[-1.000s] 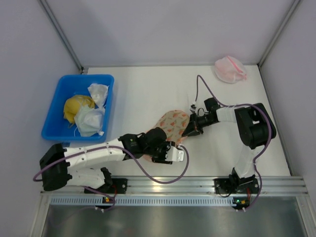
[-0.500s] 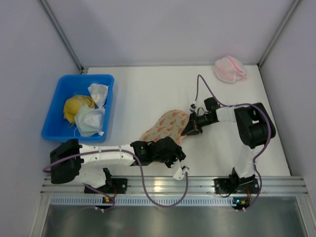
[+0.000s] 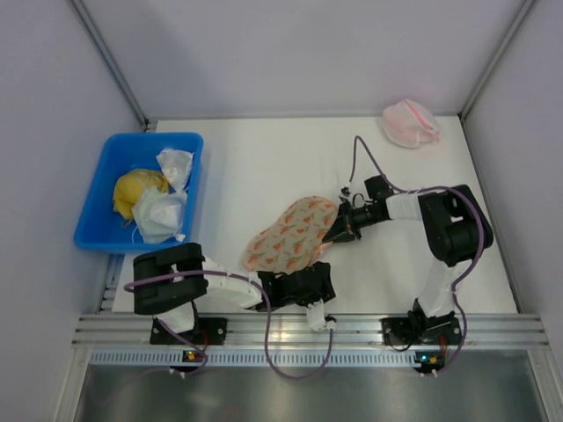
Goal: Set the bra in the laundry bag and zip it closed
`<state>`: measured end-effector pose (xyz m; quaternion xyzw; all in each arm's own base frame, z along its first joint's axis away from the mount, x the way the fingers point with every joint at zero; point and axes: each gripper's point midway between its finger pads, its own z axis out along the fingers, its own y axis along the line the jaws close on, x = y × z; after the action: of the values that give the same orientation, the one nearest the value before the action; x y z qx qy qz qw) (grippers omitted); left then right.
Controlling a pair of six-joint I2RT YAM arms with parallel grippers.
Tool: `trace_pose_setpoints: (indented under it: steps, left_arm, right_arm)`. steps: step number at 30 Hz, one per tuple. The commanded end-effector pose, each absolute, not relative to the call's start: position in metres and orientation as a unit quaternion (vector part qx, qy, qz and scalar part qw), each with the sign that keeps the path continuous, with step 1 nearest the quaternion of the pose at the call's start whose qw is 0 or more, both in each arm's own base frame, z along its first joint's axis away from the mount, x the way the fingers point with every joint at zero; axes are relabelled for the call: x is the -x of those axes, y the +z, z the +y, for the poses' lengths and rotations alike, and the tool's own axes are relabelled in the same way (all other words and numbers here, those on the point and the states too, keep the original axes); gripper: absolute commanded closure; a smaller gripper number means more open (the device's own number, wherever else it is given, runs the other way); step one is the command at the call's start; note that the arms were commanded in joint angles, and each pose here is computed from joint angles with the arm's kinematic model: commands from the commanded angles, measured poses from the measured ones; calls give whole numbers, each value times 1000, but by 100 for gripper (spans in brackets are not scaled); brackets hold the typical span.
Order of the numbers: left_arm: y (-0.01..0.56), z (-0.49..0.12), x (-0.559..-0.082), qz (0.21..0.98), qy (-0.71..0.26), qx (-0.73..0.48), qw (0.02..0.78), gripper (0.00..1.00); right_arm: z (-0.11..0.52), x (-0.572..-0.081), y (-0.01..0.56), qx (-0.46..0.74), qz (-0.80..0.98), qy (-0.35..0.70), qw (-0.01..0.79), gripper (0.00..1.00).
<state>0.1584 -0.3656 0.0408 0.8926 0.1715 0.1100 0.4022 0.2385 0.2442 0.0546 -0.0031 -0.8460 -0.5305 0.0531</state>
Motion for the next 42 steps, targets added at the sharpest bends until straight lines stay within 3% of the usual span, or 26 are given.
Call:
trace_pose_setpoints:
  steps: [1, 13, 20, 27, 30, 34, 35, 42]
  left_arm:
    - [60, -378, -179, 172, 175, -862, 443, 46]
    - [48, -371, -202, 200, 250, -853, 411, 49]
    - [62, -378, -209, 207, 266, -839, 427, 60]
    - [69, -382, -211, 208, 268, -834, 435, 63]
    - [70, -383, -211, 208, 268, -834, 435, 70]
    - [67, -379, -210, 205, 270, -837, 430, 97]
    - [66, -376, -209, 205, 269, -838, 428, 100]
    - [50, -359, -190, 211, 244, -855, 406, 100]
  right_arm:
    - [249, -240, 80, -21, -832, -554, 28, 100]
    - [249, -232, 78, -23, -834, -551, 26, 100]
    - [249, -230, 75, -28, -836, -547, 26, 100]
    - [250, -227, 74, -36, -838, -544, 26, 100]
    - [251, -227, 73, -36, -838, -544, 27, 100]
    - [252, -228, 74, -39, -839, -543, 25, 100]
    - [252, -229, 75, -40, -839, -543, 24, 100]
    - [250, -239, 76, -43, -842, -538, 12, 100]
